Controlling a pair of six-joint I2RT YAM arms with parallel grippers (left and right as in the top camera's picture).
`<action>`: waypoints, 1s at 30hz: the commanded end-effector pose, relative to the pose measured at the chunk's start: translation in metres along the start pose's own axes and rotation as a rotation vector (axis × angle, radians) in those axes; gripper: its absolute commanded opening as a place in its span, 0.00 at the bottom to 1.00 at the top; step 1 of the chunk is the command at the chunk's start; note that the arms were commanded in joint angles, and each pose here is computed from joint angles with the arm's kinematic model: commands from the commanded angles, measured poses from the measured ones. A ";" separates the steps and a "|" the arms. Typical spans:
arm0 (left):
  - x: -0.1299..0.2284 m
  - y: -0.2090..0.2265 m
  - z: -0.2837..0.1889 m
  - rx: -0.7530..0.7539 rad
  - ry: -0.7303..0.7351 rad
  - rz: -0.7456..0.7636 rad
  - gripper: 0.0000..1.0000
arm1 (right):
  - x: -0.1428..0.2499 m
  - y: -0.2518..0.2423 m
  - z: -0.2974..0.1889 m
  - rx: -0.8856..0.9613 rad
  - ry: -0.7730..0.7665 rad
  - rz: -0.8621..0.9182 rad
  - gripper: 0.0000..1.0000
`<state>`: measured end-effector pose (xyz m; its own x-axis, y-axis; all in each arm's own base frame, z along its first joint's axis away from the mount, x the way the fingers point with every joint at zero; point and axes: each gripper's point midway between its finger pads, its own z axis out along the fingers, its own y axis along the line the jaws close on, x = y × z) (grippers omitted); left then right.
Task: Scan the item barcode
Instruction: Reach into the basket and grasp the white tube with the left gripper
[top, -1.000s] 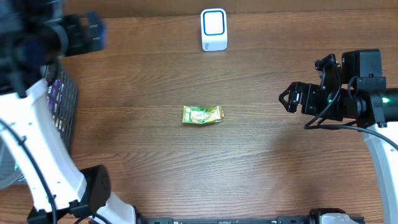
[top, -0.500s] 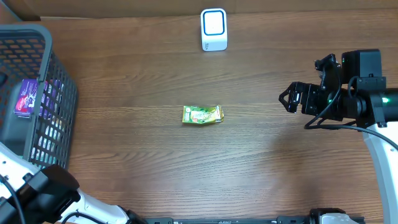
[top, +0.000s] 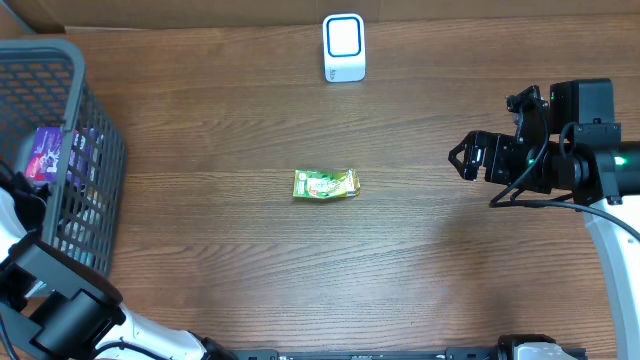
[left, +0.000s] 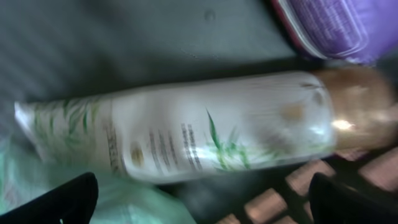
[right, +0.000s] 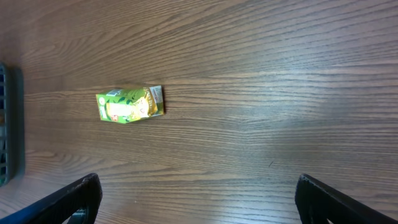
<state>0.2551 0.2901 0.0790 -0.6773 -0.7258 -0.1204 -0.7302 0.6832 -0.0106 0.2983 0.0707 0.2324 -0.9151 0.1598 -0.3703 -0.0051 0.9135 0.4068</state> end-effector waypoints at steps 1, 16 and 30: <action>0.017 -0.003 0.022 0.006 0.026 0.271 0.98 | -0.007 0.004 -0.004 -0.004 -0.023 -0.017 1.00; -0.023 -0.003 0.033 -0.023 -0.160 0.402 0.21 | -0.008 0.004 -0.004 -0.005 -0.026 -0.018 1.00; 0.003 -0.018 0.091 0.069 -0.019 0.406 0.60 | -0.008 0.004 -0.004 -0.004 -0.026 -0.018 1.00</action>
<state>0.2811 0.3049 0.0296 -0.8864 -0.3901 -0.2492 -0.4127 0.9098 0.0438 0.2997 0.0708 0.2317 -0.9151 0.1601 -0.3701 -0.0047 0.9134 0.4069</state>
